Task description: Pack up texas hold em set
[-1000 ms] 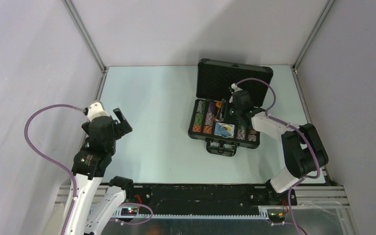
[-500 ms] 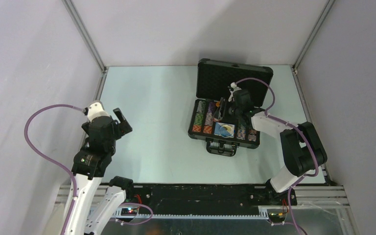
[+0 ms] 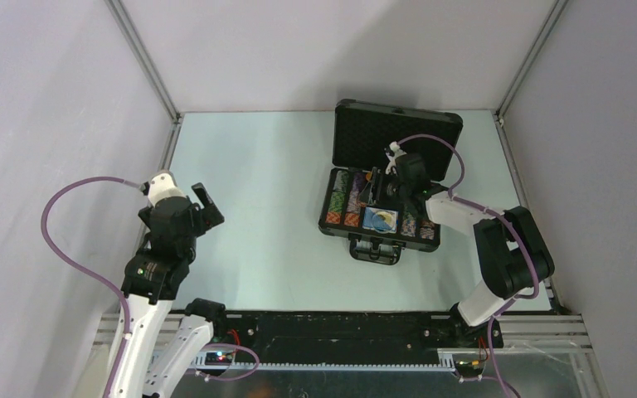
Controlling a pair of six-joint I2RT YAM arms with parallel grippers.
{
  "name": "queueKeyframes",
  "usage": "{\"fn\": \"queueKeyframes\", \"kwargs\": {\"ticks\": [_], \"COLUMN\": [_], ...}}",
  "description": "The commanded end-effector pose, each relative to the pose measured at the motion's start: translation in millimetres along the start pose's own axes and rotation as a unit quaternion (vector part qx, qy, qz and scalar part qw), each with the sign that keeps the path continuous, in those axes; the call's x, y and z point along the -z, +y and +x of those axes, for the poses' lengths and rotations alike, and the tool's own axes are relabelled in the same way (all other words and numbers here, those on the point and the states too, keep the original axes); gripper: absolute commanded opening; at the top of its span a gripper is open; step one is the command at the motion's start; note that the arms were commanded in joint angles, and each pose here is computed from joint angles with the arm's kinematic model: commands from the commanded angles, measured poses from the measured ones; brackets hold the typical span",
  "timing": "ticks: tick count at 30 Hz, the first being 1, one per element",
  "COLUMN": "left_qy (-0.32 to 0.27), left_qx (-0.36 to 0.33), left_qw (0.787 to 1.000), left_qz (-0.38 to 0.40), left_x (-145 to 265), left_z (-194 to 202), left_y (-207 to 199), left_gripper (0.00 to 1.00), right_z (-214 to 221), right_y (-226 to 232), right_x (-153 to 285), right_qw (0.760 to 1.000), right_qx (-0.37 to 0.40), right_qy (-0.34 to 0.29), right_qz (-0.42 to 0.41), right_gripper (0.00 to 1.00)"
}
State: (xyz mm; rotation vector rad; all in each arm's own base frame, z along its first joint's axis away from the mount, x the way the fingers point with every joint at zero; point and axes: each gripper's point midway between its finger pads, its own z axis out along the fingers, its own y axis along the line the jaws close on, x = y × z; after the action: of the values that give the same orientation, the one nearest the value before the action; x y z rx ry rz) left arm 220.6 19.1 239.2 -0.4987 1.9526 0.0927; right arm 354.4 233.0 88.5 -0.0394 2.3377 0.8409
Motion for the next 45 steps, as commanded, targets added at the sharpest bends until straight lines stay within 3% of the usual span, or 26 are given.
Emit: {"fn": "queueKeyframes", "kwargs": {"ticks": [1, 12, 23, 31, 38, 45], "left_qy": [-0.009, -0.008, -0.010, -0.008, -0.009, -0.008], "left_qx": [0.012, 0.011, 0.012, 0.011, 0.011, 0.011], "left_qw": [1.000, 1.000, 1.000, 1.000, 1.000, 1.000], "left_qz": [0.002, 0.001, 0.002, 0.002, 0.002, 0.002], "left_x": [0.9, 0.7, 1.1, 0.8, 0.7, 0.7], "left_z": [-7.1, -6.4, -7.3, -6.6, -7.0, -6.6], "left_y": [-1.4, -1.3, -1.3, -1.3, -1.3, -1.5], "left_gripper": [0.99, 0.98, 0.98, 0.98, 0.98, 0.98], "right_z": [-8.1, -5.6, 0.7, 1.5, -5.3, -7.4], "right_y": [10.1, 9.6, 7.5, 4.5, 1.8, 0.9], "right_x": [1.0, -9.5, -18.0, -15.4, -4.2, 5.5], "right_qw": [1.000, 0.999, 0.993, 0.989, 0.987, 0.985], "right_qx": [0.007, 0.036, 0.085, 0.102, 0.109, 0.115], "right_qy": [-0.014, 0.011, 0.046, 0.050, 0.040, 0.038], "right_qz": [-0.025, -0.005, 0.067, 0.097, 0.115, 0.126], "right_gripper": [0.49, 0.59, 0.54, 0.37, 0.29, 0.10]}}
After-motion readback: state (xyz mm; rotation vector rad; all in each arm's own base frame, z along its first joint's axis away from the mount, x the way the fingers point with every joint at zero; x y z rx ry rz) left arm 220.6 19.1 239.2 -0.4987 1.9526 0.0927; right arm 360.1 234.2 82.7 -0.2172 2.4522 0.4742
